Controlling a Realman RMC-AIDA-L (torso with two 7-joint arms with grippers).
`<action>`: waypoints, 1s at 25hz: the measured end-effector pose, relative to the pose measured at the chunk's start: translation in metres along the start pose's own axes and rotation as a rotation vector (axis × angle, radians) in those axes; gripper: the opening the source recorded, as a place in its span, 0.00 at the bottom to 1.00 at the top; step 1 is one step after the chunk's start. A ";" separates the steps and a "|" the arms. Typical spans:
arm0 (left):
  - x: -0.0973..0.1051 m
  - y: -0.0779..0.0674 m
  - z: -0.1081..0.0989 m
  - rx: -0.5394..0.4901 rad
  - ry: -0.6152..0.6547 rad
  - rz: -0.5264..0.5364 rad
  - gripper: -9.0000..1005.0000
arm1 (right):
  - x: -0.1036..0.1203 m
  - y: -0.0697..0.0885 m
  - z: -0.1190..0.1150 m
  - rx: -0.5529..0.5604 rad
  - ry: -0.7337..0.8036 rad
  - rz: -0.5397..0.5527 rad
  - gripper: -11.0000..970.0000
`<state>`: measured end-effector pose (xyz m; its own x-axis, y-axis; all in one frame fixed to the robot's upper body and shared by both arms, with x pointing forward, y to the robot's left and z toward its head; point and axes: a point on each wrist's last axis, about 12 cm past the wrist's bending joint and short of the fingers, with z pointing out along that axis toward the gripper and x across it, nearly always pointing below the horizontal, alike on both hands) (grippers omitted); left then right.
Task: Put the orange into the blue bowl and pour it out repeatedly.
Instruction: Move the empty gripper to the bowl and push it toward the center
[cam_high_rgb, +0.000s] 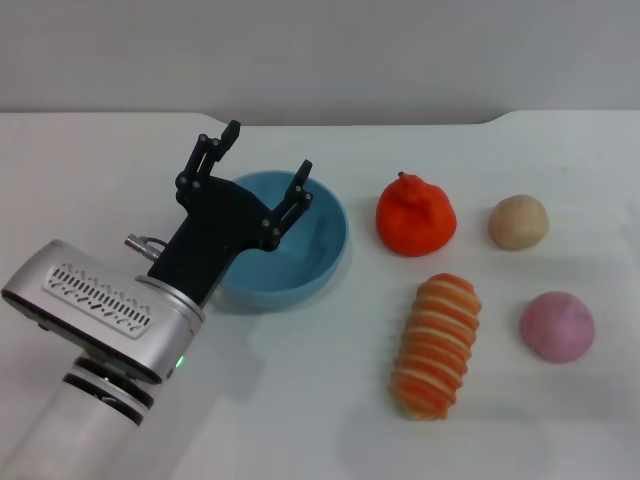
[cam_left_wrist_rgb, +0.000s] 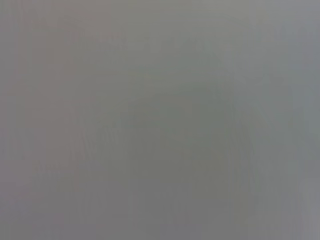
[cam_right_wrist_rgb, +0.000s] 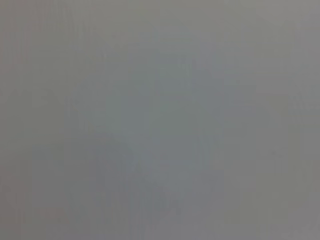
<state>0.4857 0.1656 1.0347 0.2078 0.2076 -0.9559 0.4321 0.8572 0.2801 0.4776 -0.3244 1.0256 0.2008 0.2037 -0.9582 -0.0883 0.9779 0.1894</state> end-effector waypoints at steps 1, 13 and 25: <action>0.000 0.000 0.000 0.000 0.000 0.000 0.80 | 0.000 0.000 0.000 0.000 0.000 0.000 0.77; -0.004 -0.001 0.002 -0.010 -0.012 -0.025 0.81 | 0.000 0.000 -0.001 0.003 0.001 0.000 0.77; -0.044 0.033 0.056 -0.037 0.118 -0.198 0.81 | 0.001 -0.001 -0.002 -0.001 0.008 -0.002 0.77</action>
<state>0.5397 0.1581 1.0911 0.0167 0.0857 -0.9962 0.4217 0.9028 0.0847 0.4756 -0.3251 1.0243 0.1932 0.2017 -0.9602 -0.0888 0.9782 0.1876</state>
